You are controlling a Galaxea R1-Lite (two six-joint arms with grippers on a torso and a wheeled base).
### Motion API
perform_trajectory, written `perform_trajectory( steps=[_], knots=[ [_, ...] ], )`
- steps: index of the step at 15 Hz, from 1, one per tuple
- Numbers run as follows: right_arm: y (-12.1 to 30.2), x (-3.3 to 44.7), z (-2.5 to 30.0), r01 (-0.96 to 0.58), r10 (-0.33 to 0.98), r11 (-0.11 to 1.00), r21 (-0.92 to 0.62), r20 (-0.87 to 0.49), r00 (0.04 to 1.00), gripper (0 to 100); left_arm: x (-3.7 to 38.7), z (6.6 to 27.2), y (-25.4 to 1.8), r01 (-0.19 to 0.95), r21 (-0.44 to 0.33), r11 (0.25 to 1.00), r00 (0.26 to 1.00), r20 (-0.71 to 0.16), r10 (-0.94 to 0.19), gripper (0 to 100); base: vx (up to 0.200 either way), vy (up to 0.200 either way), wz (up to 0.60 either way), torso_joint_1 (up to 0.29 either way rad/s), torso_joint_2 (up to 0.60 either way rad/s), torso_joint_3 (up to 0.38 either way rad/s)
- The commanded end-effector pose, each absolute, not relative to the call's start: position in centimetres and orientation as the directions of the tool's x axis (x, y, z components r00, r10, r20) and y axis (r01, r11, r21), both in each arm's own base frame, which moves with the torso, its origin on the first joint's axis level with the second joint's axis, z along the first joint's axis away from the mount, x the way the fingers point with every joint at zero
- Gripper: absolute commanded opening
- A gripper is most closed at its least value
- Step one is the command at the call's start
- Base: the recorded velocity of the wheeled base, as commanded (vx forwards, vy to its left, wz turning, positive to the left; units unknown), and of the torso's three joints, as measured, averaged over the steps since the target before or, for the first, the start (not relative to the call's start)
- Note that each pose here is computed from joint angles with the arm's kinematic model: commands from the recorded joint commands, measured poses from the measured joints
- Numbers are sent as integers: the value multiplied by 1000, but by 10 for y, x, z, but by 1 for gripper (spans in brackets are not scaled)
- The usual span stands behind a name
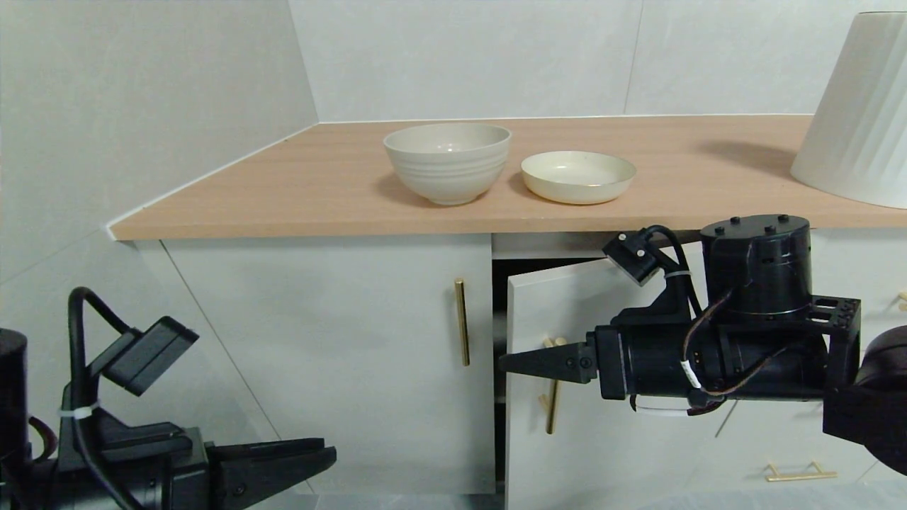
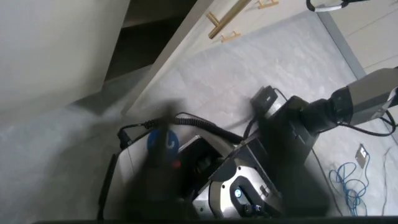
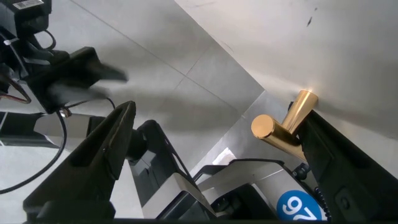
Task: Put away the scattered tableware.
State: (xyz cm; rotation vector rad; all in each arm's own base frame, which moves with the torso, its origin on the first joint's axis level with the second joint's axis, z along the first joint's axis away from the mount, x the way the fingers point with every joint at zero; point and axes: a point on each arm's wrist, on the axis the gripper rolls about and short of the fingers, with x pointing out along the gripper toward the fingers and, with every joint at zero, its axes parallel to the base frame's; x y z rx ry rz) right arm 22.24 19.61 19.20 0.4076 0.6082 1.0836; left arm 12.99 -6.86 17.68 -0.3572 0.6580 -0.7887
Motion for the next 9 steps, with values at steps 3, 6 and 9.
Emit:
perform_trajectory(
  steps=[3, 6, 9],
  knots=[
    [196, 222, 193, -694, 908, 418, 586, -254, 332, 100, 139, 175, -80, 548, -528, 648, 479, -436, -761, 0, 0, 0, 0, 0, 0, 0],
    [194, 219, 197, -699, 911, 412, 584, -243, 333, 100, 167, 159, -94, 639, -409, 652, 458, -479, -749, 0, 0, 0, 0, 0, 0, 0],
    [191, 215, 197, -702, 912, 411, 582, -243, 332, 100, 207, 153, -117, 664, -362, 655, 483, -461, -744, 0, 0, 0, 0, 0, 0, 0]
  ],
)
